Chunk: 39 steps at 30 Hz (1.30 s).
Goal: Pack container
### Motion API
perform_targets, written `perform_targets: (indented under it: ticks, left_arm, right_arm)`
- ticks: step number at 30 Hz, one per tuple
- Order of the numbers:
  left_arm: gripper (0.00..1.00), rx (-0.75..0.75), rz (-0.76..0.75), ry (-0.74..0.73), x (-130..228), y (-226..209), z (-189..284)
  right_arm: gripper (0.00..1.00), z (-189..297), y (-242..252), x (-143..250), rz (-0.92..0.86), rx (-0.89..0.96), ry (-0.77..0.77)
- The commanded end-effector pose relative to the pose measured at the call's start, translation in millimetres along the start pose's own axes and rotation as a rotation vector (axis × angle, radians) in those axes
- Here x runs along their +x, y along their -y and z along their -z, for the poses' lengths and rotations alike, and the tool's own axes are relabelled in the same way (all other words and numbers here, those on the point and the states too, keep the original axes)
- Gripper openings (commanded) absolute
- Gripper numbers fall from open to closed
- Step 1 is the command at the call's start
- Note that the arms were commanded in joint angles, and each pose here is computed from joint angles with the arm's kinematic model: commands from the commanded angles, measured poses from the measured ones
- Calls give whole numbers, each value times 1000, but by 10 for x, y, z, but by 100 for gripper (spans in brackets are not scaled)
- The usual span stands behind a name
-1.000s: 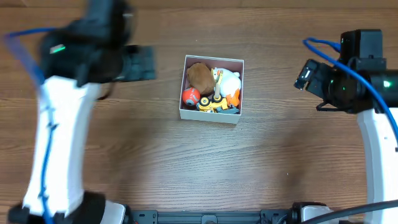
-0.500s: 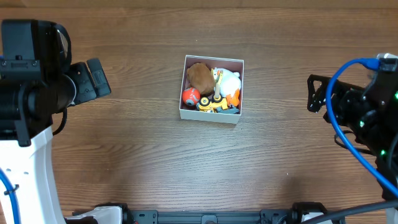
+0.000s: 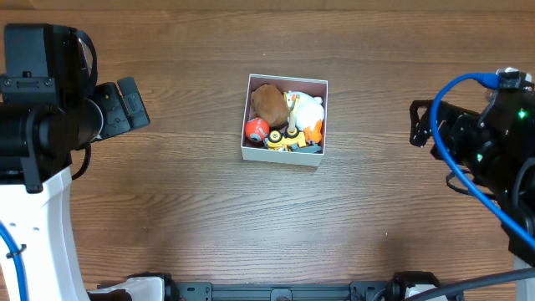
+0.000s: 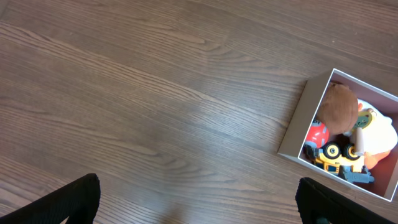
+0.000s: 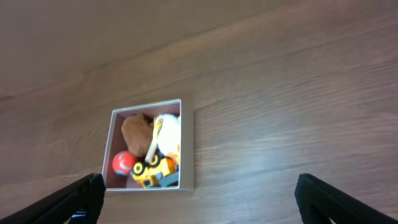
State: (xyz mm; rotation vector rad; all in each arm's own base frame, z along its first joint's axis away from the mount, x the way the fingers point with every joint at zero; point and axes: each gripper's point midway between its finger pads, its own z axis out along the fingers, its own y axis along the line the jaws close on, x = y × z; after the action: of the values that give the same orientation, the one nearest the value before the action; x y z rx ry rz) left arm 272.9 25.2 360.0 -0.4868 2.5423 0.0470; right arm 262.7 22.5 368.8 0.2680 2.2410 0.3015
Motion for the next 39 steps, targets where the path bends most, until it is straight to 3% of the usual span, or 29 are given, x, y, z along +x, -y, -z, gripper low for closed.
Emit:
perform_targets:
  ticks: [1, 5, 11, 15, 26, 30, 39]
  left_arm:
    - [100, -11, -10, 15, -36, -26, 13]
    - [100, -11, -10, 15, -36, -26, 13]
    - [100, -11, -10, 15, -36, -26, 13]
    - [100, -11, -10, 15, -36, -26, 13]
    - [100, -11, -10, 15, -36, -26, 13]
    - [100, -11, -10, 15, -36, -26, 13]
    - [100, -11, -10, 15, -36, -26, 13]
  right_arm:
    - [100, 256, 15, 0, 48, -19, 152]
    - [100, 199, 152, 422, 89, -43, 247]
    - [100, -365, 515, 1356, 92, -53, 281]
    - [100, -645, 644, 1691, 92, -58, 276]
    - [100, -1232, 896, 1870, 88, -14, 364]
    - [100, -1108, 876, 1723, 106, -16, 469]
    - [100, -1114, 880, 1734, 105, -15, 464]
